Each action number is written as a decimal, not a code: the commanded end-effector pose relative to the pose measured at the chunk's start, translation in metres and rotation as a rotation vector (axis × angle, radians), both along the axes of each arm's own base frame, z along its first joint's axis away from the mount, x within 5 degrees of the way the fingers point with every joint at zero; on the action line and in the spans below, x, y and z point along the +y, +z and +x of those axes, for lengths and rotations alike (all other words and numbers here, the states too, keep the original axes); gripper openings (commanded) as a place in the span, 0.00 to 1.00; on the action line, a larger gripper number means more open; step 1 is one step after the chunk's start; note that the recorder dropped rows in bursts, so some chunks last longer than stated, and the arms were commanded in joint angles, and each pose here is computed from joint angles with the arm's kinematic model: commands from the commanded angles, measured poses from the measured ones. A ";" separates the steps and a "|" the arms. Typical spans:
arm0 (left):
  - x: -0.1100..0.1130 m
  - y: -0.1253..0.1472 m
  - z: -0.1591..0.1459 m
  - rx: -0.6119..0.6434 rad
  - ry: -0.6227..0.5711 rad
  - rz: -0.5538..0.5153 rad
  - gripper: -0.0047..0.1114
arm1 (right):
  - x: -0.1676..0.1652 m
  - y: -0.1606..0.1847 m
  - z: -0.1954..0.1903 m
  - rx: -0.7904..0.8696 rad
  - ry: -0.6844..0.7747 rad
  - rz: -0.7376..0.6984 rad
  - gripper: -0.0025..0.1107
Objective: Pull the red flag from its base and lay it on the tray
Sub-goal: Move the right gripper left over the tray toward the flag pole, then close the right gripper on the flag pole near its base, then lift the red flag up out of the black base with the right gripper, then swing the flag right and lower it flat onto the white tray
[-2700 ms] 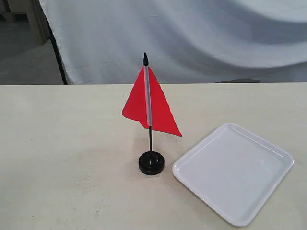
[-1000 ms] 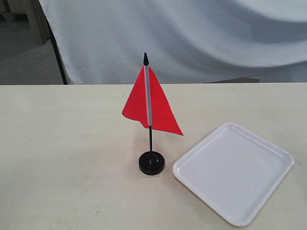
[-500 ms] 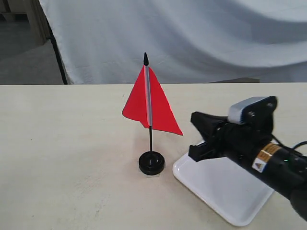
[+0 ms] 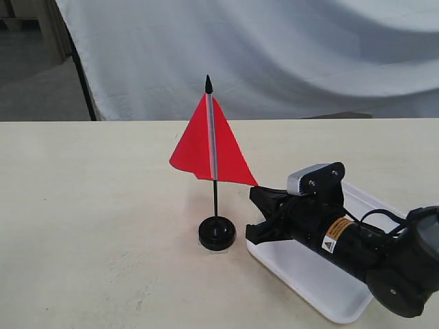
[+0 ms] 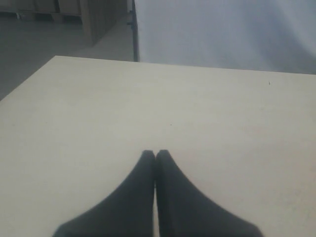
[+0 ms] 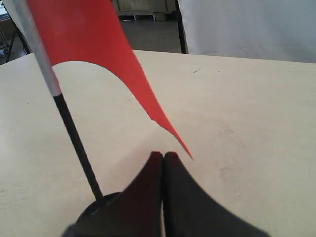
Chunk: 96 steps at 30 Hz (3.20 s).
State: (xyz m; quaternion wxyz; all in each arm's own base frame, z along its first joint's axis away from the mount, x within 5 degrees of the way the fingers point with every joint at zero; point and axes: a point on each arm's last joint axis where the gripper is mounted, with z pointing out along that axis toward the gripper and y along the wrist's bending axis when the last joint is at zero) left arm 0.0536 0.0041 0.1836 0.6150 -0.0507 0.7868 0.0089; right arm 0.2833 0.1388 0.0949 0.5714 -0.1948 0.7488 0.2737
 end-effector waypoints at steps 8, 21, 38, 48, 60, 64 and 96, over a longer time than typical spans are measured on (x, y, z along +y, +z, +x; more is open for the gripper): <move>0.000 0.000 0.000 -0.004 0.002 0.003 0.04 | 0.006 0.002 0.000 -0.032 0.063 -0.001 0.69; 0.000 0.000 0.000 -0.004 0.002 0.003 0.04 | 0.058 0.002 0.026 0.012 0.182 -0.170 0.58; 0.000 0.000 0.000 -0.004 0.002 0.003 0.04 | 0.083 0.029 0.030 -0.063 0.276 -0.133 0.02; 0.000 0.000 0.000 -0.004 0.002 0.003 0.04 | 0.021 0.158 0.015 -0.036 -0.012 -0.113 0.02; 0.000 0.000 0.000 -0.004 0.002 0.003 0.04 | -0.085 0.112 -0.013 0.489 -0.549 0.080 0.02; 0.000 0.000 0.000 -0.004 0.002 0.003 0.04 | -0.086 0.082 -0.025 0.635 -0.599 0.171 0.02; 0.000 0.000 0.000 -0.004 0.002 0.003 0.04 | -0.059 -0.001 -0.028 0.894 -0.555 0.465 0.57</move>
